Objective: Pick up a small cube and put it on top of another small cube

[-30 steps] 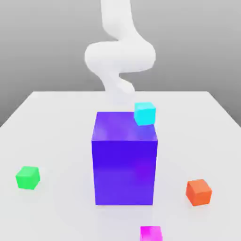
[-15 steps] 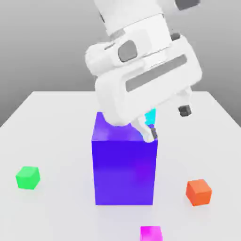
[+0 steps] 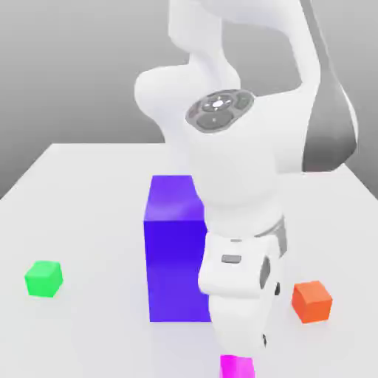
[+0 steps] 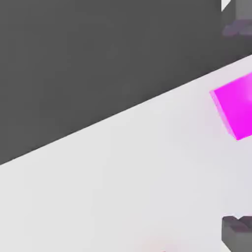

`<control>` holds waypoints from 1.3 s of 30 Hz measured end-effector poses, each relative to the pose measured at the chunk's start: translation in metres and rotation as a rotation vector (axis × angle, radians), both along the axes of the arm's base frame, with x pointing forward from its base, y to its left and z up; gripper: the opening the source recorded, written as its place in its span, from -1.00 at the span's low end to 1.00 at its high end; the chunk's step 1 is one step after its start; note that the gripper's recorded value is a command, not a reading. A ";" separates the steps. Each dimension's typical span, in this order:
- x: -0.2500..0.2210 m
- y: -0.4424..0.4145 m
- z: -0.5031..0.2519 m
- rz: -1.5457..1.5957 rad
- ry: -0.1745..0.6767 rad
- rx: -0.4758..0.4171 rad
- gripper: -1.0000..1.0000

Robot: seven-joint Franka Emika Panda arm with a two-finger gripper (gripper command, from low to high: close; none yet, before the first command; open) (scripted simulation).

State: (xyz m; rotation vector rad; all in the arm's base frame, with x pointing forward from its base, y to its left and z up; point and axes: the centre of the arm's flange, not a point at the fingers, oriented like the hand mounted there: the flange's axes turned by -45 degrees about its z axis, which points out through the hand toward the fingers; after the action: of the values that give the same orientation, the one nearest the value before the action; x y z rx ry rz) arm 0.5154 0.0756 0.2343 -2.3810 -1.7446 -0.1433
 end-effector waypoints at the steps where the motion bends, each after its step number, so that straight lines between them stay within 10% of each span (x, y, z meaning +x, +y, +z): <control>1: -0.001 0.000 -0.007 0.033 -0.003 -0.018 0.00; 13: -0.003 -0.003 -0.084 0.346 -0.070 -0.201 0.00; 14: -0.005 -0.003 -0.098 0.353 -0.060 -0.199 -1.00; 26: -0.003 -0.006 -0.049 0.339 -0.060 -0.183 -1.00; 39: -0.110 -0.297 0.030 0.396 -0.098 -0.214 -1.00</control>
State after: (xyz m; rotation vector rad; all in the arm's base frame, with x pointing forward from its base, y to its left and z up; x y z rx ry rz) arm 0.4054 -0.2215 0.2642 -2.1333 -2.3430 -0.0161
